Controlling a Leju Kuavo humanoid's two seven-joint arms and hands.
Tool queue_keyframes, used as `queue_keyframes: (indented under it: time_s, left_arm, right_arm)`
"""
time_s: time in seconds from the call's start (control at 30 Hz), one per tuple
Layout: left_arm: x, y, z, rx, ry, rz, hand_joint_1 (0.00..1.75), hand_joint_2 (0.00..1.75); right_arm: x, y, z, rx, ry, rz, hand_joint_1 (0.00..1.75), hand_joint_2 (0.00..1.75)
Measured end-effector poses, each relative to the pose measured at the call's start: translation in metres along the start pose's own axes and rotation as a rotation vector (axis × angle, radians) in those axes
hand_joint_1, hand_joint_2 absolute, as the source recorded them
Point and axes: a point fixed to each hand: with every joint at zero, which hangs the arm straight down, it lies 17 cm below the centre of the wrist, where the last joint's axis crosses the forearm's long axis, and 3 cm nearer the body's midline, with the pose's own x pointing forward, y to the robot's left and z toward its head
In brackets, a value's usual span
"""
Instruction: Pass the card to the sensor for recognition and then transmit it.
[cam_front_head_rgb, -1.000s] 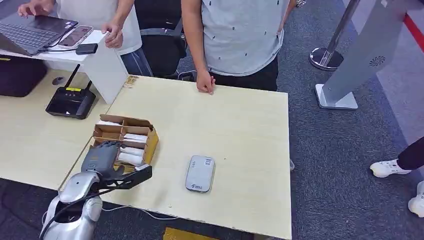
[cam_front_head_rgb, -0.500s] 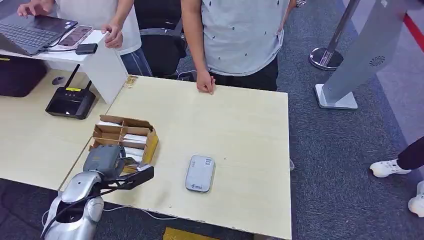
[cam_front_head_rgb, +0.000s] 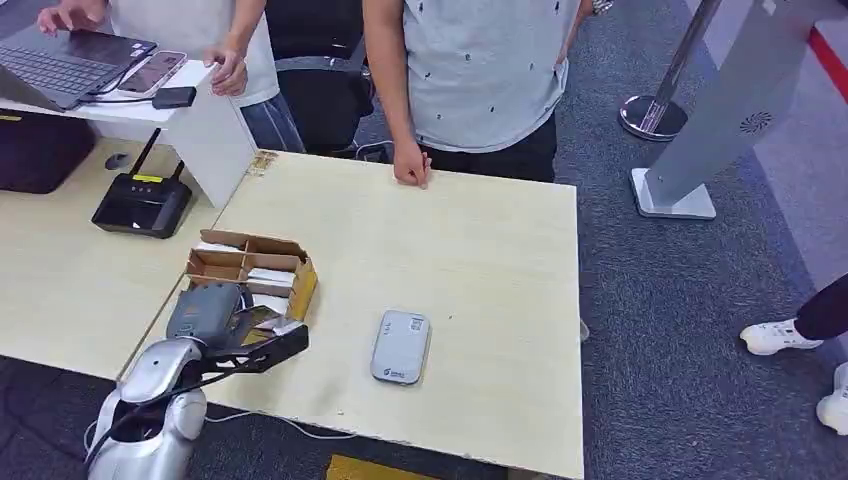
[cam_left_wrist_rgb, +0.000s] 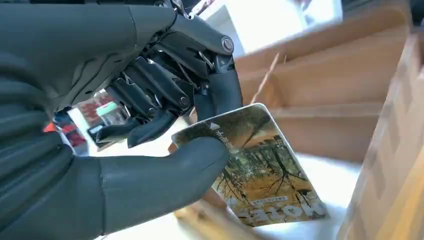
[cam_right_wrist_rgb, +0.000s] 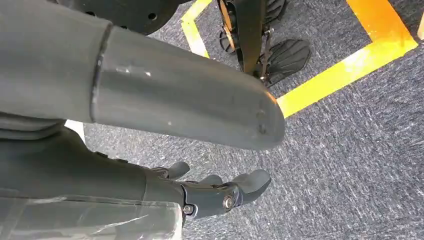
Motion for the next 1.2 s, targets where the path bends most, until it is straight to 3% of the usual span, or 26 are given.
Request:
queue_keyframes:
  time_s: [0.23, 0.93, 1.2]
  left_arm:
    - [0.008, 0.062, -0.025, 0.144, -0.031, 0.043, 1.75, 1.75]
    - [0.005, 0.097, -0.039, 0.207, -0.048, 0.075, 1.75, 1.75]
    - [-0.025, 0.141, -0.058, 0.327, 0.055, 0.078, 1.75, 1.75]
  right_arm:
    - [0.000, 0.000, 0.000, -0.002, 0.001, -0.006, 0.00, 0.00]
    - [0.000, 0.000, 0.000, 0.000, 0.000, 0.013, 0.00, 0.00]
    - [0.002, 0.004, 0.001, 0.011, -0.011, 0.069, 0.00, 0.00]
